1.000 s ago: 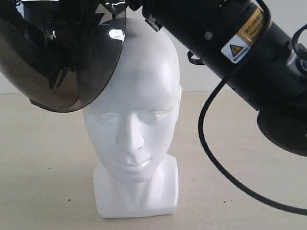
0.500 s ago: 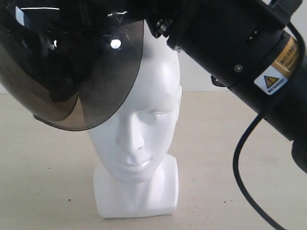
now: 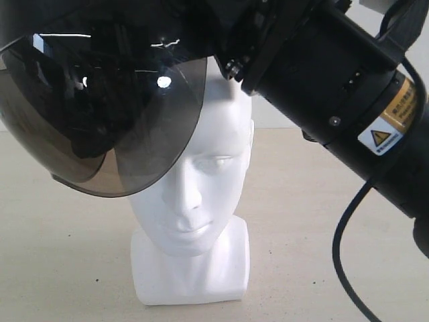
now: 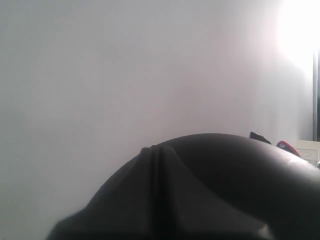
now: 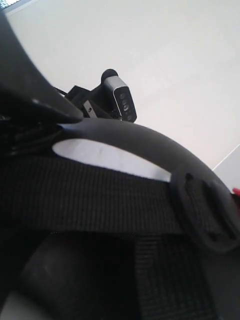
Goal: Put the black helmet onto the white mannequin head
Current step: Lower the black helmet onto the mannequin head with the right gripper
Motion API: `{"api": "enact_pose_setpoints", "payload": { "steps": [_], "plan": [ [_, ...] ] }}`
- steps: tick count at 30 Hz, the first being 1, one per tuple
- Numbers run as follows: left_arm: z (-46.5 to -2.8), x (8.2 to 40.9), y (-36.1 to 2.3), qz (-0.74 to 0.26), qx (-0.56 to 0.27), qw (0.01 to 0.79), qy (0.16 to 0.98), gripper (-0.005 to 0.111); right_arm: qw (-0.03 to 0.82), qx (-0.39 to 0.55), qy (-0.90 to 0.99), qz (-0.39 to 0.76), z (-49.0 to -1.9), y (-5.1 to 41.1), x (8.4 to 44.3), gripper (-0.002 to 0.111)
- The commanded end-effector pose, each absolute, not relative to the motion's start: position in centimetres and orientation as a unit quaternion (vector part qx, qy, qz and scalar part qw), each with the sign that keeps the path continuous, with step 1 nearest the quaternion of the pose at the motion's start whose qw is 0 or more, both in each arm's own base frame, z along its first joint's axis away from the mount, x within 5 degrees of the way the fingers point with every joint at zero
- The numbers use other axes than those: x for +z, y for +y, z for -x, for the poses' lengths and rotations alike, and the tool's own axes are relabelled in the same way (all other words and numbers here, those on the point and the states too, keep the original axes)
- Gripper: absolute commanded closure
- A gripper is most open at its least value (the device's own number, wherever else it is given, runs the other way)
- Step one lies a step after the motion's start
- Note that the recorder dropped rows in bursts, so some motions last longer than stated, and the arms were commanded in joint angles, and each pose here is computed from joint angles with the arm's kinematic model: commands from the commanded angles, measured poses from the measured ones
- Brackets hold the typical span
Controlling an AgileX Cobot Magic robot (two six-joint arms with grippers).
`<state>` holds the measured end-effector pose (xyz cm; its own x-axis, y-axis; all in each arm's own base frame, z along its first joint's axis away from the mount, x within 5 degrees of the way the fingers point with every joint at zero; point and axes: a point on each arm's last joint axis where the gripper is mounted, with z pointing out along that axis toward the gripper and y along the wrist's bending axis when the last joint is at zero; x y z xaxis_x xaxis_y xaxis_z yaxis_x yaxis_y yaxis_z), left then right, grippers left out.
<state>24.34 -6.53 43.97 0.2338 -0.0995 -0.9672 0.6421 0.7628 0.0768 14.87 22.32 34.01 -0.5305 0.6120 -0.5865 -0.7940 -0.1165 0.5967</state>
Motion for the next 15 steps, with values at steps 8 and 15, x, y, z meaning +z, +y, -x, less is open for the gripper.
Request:
{"api": "enact_pose_setpoints", "payload": {
  "steps": [8, 15],
  "plan": [
    [-24.3, 42.9, -7.3, -0.287, -0.255, 0.719, 0.579, 0.102, 0.532, 0.725, 0.428, 0.091, -13.8, 19.9, 35.0, 0.108],
    [-25.0, 42.2, -7.6, -0.289, -0.281, 0.704, 0.585, 0.102, 0.548, 0.712, 0.434, 0.072, -13.3, 18.6, 34.4, 0.108]
  ]
}}
